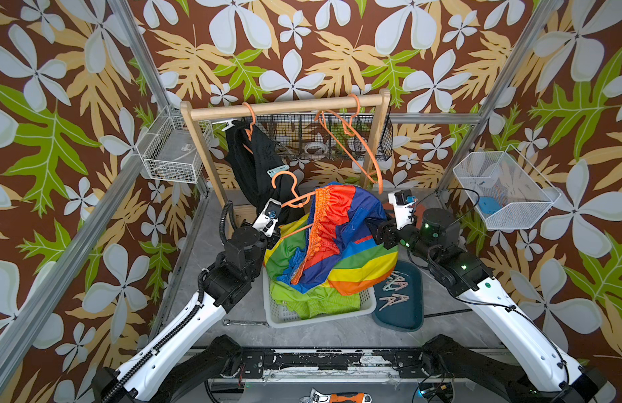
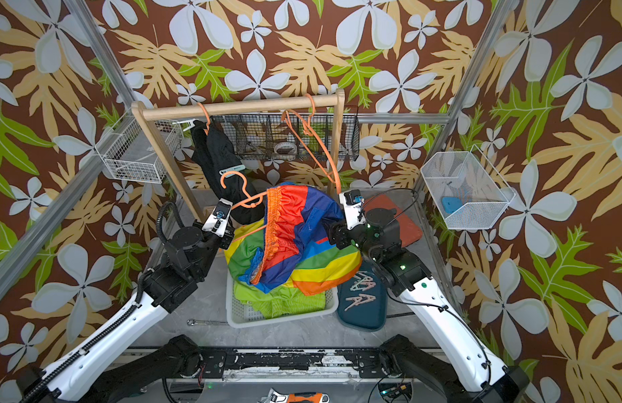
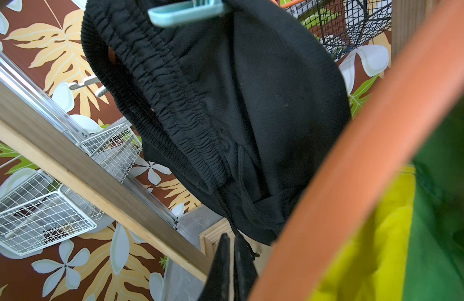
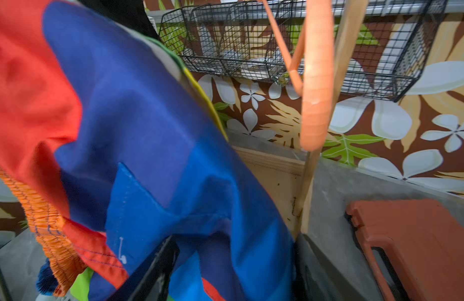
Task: Remove the clothespins securing shorts to the hanger
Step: Remove the shorts from the hanger.
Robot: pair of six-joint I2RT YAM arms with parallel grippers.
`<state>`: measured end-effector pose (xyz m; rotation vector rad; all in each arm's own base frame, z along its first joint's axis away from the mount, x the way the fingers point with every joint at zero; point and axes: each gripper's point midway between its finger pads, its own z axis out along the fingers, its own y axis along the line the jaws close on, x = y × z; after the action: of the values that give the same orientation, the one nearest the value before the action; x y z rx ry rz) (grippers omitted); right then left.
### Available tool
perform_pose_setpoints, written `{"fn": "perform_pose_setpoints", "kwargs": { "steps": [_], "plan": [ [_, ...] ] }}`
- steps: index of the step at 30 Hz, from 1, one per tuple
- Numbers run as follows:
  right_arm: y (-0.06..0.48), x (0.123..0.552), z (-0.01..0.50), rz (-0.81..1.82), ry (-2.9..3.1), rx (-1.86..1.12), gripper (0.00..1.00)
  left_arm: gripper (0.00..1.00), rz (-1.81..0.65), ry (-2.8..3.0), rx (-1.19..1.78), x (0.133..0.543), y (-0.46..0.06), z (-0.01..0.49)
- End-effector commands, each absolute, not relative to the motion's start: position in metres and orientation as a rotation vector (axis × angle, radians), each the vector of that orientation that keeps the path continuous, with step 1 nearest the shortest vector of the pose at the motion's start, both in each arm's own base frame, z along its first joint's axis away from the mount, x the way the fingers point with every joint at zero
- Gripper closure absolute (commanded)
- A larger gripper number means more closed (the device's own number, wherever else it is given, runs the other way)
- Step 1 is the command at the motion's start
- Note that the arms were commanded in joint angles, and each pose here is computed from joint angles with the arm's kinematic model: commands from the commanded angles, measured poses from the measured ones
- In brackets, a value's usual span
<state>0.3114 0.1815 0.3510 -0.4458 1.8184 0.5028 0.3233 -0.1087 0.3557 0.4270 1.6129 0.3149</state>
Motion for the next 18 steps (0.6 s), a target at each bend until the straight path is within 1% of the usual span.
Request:
{"fn": "perform_pose_setpoints", "kwargs": {
  "steps": [1, 4, 11, 15, 16, 17, 18],
  "plan": [
    [0.195, 0.306, 0.358, 0.588, 1.777, -0.508, 0.29, 1.00, 0.308, 1.569, 0.374, 0.324, -0.106, 0.370],
    [0.195, 0.307, 0.356, 0.608, 1.768, -0.513, 0.29, 1.00, 0.302, 1.565, 0.374, 0.322, -0.105, 0.371],
    [0.196, 0.320, 0.343, 0.634, 1.754, -0.507, 0.33, 1.00, 0.299, 1.564, 0.373, 0.321, -0.105, 0.372],
    [0.195, 0.324, 0.352, 0.614, 1.701, -0.506, 0.35, 1.00, 0.295, 1.562, 0.372, 0.320, -0.105, 0.373],
    [0.196, 0.324, 0.354, 0.618, 1.689, -0.511, 0.42, 1.00, 0.295, 1.562, 0.371, 0.320, -0.105, 0.373],
    [0.196, 0.325, 0.356, 0.615, 1.683, -0.513, 0.53, 1.00, 0.295, 1.563, 0.374, 0.321, -0.105, 0.372],
    [0.197, 0.326, 0.357, 0.616, 1.685, -0.516, 0.69, 1.00, 0.295, 1.564, 0.374, 0.321, -0.106, 0.372]
  ]
}}
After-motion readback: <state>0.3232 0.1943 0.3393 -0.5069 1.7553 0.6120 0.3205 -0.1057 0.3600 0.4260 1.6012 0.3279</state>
